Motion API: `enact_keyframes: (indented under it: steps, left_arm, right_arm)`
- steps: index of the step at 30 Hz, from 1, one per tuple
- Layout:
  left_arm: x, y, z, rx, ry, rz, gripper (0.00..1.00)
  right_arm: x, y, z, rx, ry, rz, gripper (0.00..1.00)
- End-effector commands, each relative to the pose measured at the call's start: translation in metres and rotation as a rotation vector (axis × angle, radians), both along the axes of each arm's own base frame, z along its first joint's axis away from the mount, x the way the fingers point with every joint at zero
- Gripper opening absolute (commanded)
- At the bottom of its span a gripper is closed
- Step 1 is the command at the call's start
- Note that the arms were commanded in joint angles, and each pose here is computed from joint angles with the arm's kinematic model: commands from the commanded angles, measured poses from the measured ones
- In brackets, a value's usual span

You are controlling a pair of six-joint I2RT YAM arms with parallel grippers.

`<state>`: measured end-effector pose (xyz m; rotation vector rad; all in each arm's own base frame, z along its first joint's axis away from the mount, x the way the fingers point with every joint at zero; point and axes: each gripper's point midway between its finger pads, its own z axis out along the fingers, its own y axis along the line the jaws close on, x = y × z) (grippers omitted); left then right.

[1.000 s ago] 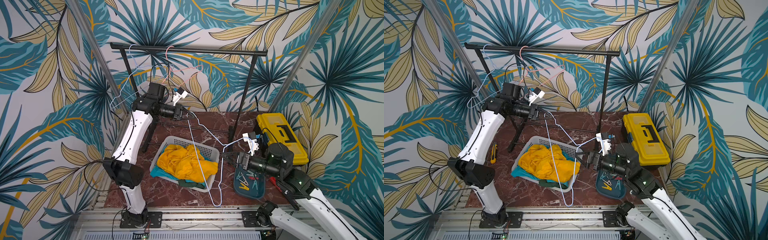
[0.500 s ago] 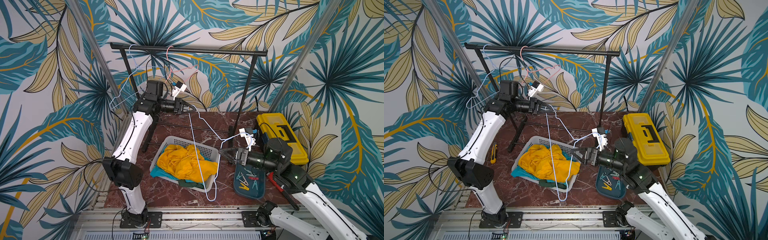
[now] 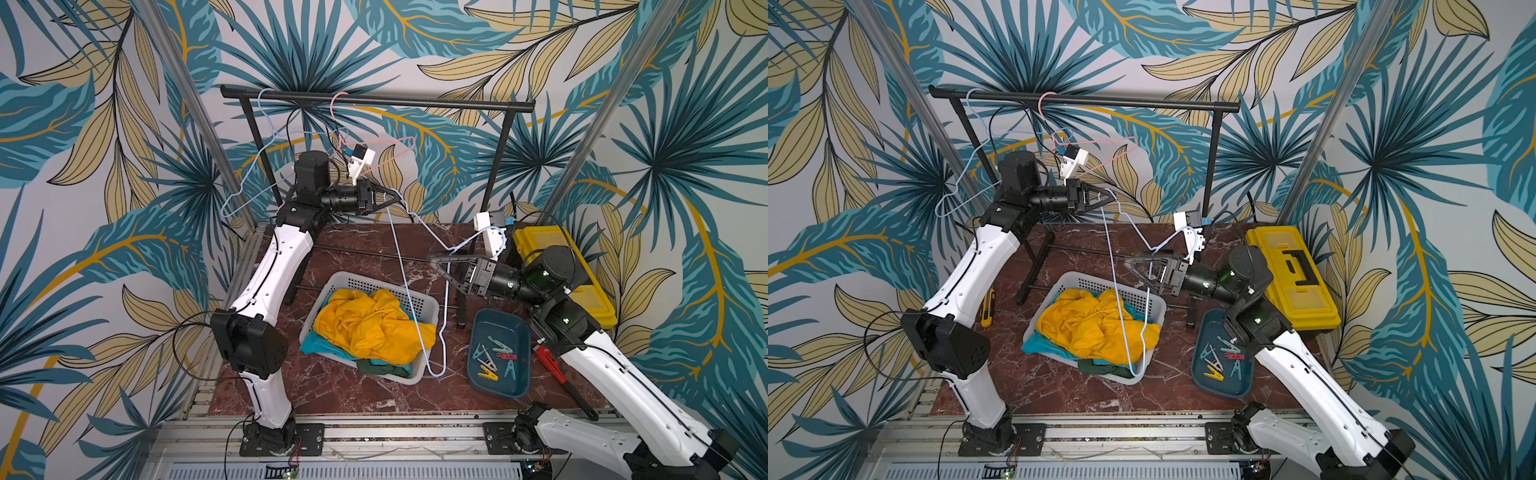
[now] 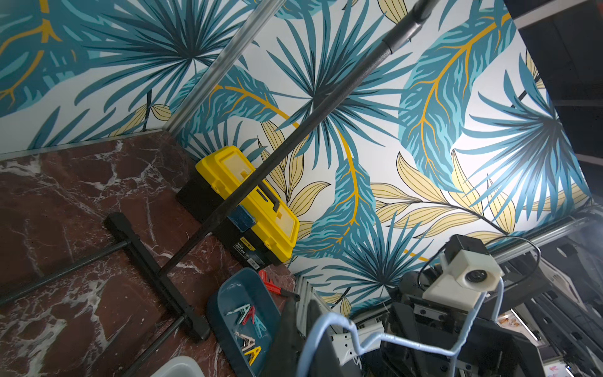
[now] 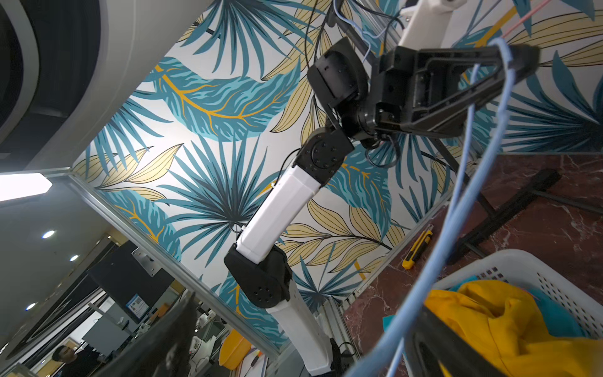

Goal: Remove the clothespins securing t-shirts to the hanger
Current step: Place the hanger on the clothes rail.

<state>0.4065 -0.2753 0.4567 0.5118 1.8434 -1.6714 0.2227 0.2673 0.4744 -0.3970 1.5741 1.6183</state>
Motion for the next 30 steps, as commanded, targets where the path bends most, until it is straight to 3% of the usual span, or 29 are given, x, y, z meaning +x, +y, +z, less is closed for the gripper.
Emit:
enact_keyframes:
  steps: [1,7,14,19,22,26,30]
  left_arm:
    - [0.007,-0.012,0.022,-0.093,-0.067,0.058,0.00]
    - [0.005,-0.026,0.033,-0.135,-0.072,0.030,0.00]
    - [0.013,-0.016,0.054,-0.184,-0.108,0.086,0.00]
    - [0.019,-0.015,0.061,-0.219,-0.110,0.111,0.00]
    - [0.019,-0.009,0.064,-0.220,-0.127,0.132,0.00]
    - [0.022,0.010,0.074,-0.232,-0.150,0.195,0.00]
    - [0.020,0.032,0.088,-0.240,-0.189,0.248,0.00]
  right_arm:
    - [0.004,0.016,-0.003,0.027,0.040,0.088,1.00]
    - [0.012,0.029,-0.013,-0.001,0.090,0.136,1.00]
    - [0.009,0.030,-0.035,-0.101,0.148,0.150,0.99]
    - [-0.004,0.025,-0.020,-0.115,0.119,0.163,1.00]
    - [0.001,0.009,-0.057,-0.240,0.160,0.064,1.00]
    - [0.002,-0.006,-0.125,-0.370,0.325,0.027,0.99]
    - [0.000,-0.027,-0.143,-0.409,0.354,-0.072,1.00]
